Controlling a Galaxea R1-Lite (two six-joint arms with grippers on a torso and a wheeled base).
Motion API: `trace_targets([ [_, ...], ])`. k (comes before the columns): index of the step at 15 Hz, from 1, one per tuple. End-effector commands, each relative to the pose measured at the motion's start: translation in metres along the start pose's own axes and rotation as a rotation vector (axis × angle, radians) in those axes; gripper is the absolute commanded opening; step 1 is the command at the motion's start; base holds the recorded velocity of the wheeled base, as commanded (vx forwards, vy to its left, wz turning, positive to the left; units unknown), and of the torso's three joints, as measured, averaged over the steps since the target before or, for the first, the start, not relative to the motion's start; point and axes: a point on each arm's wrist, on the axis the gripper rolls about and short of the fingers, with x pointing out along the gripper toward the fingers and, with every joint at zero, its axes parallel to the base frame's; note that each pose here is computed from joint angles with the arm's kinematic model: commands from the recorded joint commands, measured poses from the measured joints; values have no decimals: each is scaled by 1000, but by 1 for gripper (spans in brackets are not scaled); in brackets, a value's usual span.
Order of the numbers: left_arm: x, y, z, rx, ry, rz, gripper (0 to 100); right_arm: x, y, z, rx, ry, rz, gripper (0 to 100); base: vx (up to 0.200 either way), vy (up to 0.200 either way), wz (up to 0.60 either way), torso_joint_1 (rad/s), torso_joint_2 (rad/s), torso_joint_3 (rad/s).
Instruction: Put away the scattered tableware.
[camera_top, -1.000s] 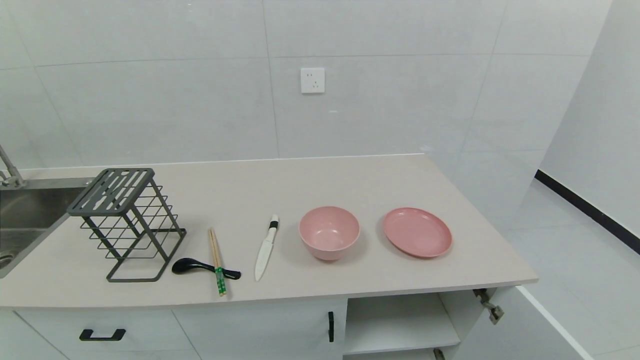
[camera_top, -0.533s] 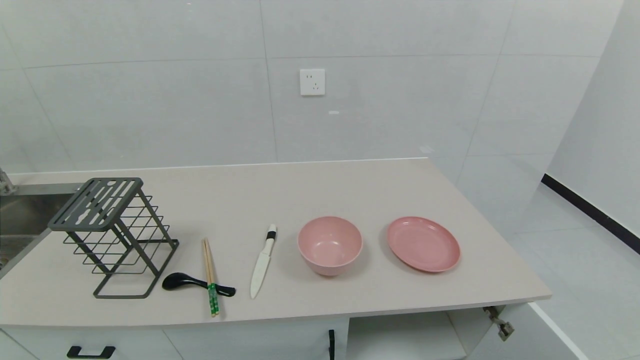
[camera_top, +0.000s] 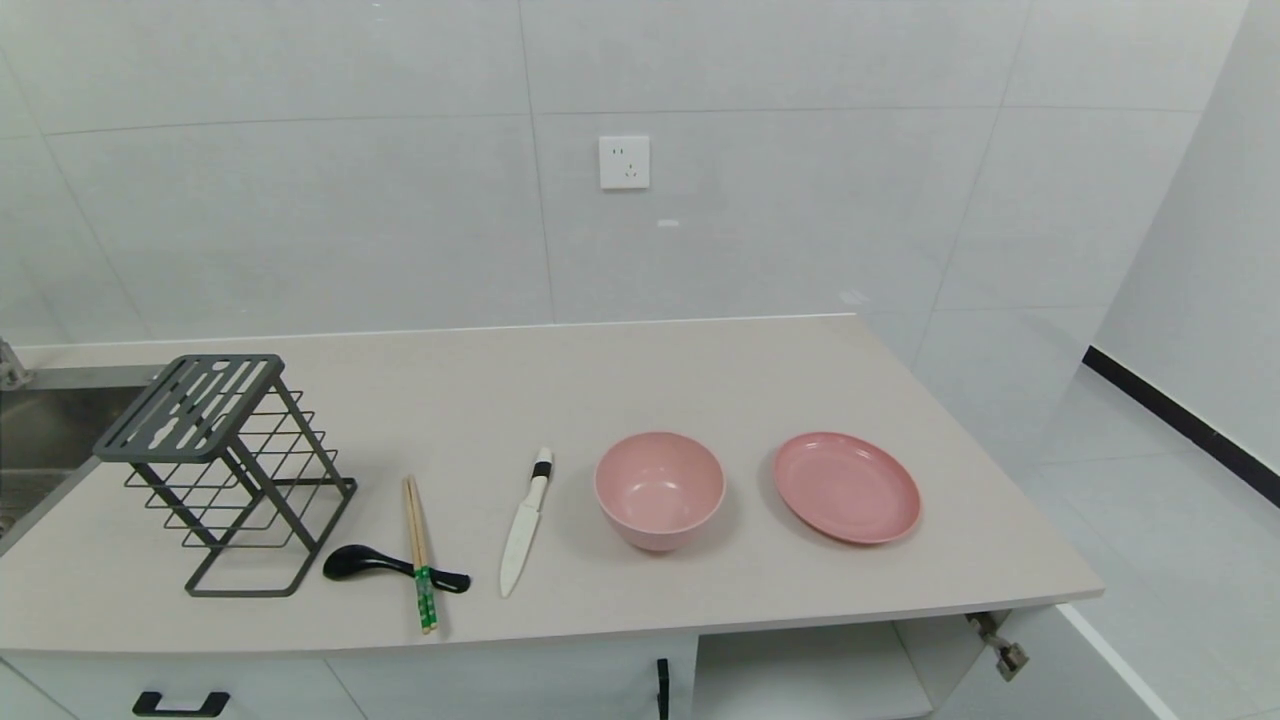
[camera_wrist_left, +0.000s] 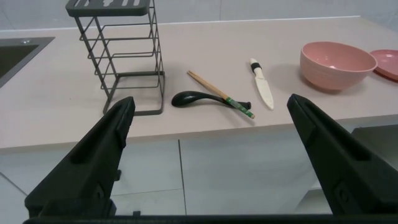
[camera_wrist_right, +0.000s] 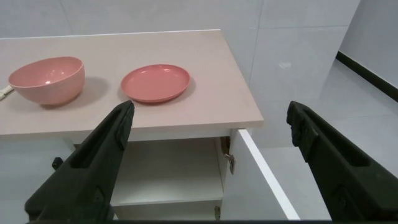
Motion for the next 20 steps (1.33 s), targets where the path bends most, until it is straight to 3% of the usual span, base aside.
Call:
trace_targets([
  [1,0,0,0,0,1,0,100,0,0,0,0,3,0,100,0,0,0,0,0,0],
  [2,0,0,0,1,1,0,100,0,0,2,-1,-22,-4,100,0,0,0,0,0,0],
  [4,0,0,0,6,1,-1,100,-4,0,26,0,-227,5,100,0,0,0,0,0,0],
  [5,0,0,0,6,1,-1,100,-4,0,28,0,-238,5,100,0,0,0,0,0,0],
  [6,0,0,0,6,-1,-1,100,-13,3,60,42,-276,85,100,0,0,0,0,0,0],
  [7,0,0,0,6,1,-1,100,-13,6,80,68,-231,228,100,0,0,0,0,0,0],
  [9,0,0,0,6,-1,-1,100,6,8,92,67,-90,326,100,0,0,0,0,0,0],
  [11,0,0,0,6,1,-3,100,29,8,88,-26,43,361,100,0,0,0,0,0,0],
  [13,0,0,0,9,-1,-3,100,44,9,76,-10,186,435,100,0,0,0,0,0,0],
  [15,0,0,0,9,-1,-3,100,66,11,58,27,403,468,100,0,0,0,0,0,0],
  [16,0,0,0,9,-1,-3,100,76,11,56,34,467,469,100,0,0,0,0,0,0],
  [18,0,0,0,11,1,-3,100,97,12,55,-3,513,474,100,0,0,0,0,0,0],
  [20,0,0,0,11,-1,-3,100,128,14,64,-151,368,465,100,0,0,0,0,0,0],
])
